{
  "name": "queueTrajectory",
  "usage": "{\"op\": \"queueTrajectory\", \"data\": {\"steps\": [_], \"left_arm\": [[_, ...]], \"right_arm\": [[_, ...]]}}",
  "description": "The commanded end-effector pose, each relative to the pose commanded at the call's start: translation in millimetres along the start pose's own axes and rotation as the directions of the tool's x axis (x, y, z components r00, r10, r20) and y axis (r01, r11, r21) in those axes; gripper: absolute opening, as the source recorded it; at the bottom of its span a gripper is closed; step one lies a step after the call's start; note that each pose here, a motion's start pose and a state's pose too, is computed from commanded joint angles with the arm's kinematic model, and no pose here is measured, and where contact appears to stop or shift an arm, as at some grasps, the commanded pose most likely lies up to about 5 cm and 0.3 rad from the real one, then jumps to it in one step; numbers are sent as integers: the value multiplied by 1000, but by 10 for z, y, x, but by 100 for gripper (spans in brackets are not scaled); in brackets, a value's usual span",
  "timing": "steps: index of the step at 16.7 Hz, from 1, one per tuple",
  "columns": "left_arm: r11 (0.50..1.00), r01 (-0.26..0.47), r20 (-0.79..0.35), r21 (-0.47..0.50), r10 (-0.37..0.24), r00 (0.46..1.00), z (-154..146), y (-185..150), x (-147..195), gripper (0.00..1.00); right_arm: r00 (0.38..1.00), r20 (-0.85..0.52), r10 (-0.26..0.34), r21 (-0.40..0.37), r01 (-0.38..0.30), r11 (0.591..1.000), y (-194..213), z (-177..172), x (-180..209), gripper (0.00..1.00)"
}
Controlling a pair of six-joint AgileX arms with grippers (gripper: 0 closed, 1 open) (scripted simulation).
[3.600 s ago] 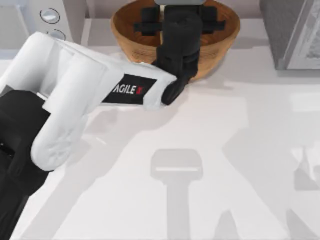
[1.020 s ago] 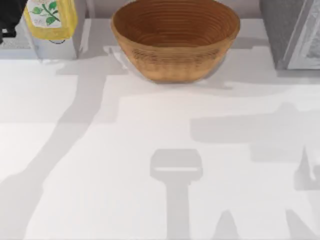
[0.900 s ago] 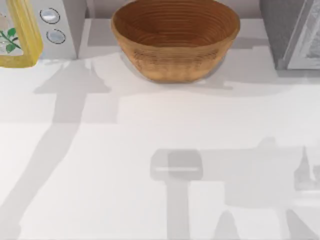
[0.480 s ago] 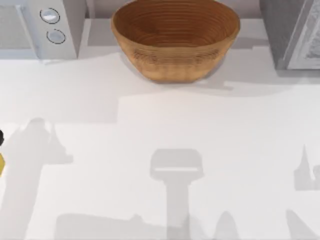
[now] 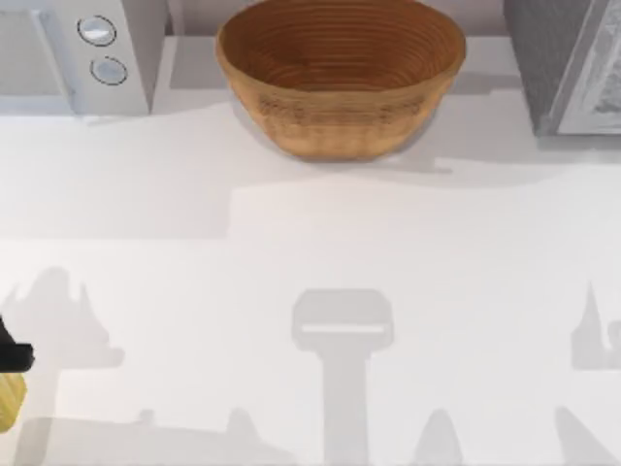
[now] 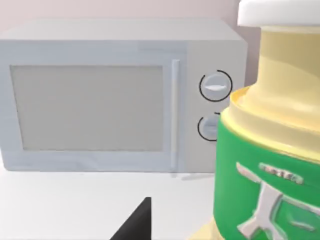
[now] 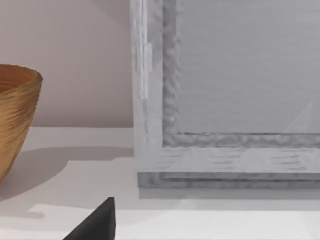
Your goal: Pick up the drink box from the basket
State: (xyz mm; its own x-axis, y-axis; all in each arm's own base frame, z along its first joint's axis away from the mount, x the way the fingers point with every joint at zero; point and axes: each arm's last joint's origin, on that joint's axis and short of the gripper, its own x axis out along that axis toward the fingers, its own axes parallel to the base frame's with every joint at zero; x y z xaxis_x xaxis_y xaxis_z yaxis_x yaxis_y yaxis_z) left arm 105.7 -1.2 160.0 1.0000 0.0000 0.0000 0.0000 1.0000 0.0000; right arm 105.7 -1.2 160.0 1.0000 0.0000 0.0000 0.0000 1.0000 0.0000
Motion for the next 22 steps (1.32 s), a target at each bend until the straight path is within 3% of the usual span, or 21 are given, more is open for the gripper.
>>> {"op": "queueTrajectory", "data": {"steps": [6,9,16,22], "left_arm": [[1000,-4,-2,5,4,1000,5,-5,9,0],[999,-43,17,19,43,999,88,-23,60,0],[973,-232,102,22,228,968,411,-180,481,0],[923,-384,121,8,380,917,346,-476,926,0]], "right_arm": [[1000,0,0,0,0,1000,0,0,0,100],[1000,0,0,0,0,1000,0,0,0,100],[1000,0,0,0,0,1000,0,0,0,100],[1000,0,0,0,0,1000,0,0,0,100]]}}
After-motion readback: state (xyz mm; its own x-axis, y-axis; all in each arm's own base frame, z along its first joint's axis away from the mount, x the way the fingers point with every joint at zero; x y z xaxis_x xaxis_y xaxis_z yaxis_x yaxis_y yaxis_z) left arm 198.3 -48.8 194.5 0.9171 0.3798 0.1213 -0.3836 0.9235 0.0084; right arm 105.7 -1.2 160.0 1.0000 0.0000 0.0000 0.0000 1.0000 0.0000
